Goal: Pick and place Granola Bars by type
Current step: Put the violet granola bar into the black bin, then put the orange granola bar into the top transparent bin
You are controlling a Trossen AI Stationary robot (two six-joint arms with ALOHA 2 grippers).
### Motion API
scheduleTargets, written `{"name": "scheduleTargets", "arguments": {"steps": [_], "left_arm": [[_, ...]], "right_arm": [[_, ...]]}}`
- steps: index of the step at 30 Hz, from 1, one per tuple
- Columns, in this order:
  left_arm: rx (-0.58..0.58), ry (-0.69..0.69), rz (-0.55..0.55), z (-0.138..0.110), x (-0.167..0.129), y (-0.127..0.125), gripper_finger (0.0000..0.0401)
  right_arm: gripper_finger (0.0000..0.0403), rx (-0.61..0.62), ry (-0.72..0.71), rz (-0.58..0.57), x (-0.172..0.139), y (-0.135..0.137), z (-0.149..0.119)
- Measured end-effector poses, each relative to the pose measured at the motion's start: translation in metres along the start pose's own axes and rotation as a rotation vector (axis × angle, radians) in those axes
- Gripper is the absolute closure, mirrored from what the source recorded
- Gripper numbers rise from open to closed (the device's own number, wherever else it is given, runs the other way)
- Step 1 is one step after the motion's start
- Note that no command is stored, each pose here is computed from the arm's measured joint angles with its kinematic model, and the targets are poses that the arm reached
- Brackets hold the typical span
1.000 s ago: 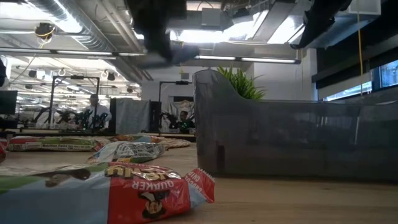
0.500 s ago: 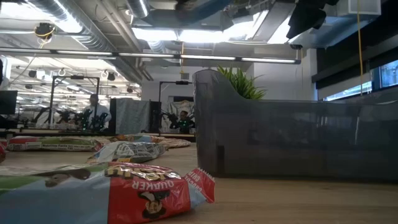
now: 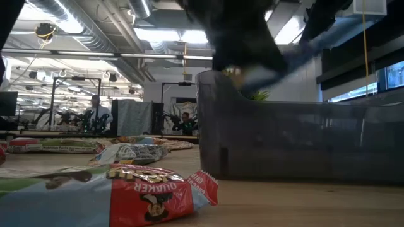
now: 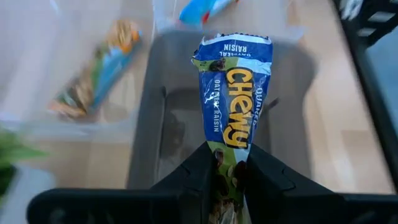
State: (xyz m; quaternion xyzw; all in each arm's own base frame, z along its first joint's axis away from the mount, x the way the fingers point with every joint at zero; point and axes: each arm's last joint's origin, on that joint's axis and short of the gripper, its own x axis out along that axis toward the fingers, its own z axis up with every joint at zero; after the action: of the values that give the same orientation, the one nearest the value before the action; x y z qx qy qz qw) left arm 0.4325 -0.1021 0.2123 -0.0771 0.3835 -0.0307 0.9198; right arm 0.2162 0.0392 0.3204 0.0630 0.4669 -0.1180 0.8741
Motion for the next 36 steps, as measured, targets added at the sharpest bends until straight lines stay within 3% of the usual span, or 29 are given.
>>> {"name": "scheduleTargets", "arguments": {"steps": [11, 27, 36], "left_arm": [[-0.178, 0.111, 0.024, -0.027, 0.043, 0.005, 0.0336], [-0.178, 0.111, 0.023, -0.026, 0.042, 0.005, 0.0325], [-0.171, 0.123, -0.010, -0.027, 0.042, 0.004, 0.0273]], "right_arm": [[0.0208, -0.053, 0.006, -0.002, 0.000, 0.000, -0.001], [0.0208, -0.053, 0.006, -0.002, 0.000, 0.000, -0.001], [0.0208, -0.052, 0.006, -0.001, 0.000, 0.000, -0.001]]}}
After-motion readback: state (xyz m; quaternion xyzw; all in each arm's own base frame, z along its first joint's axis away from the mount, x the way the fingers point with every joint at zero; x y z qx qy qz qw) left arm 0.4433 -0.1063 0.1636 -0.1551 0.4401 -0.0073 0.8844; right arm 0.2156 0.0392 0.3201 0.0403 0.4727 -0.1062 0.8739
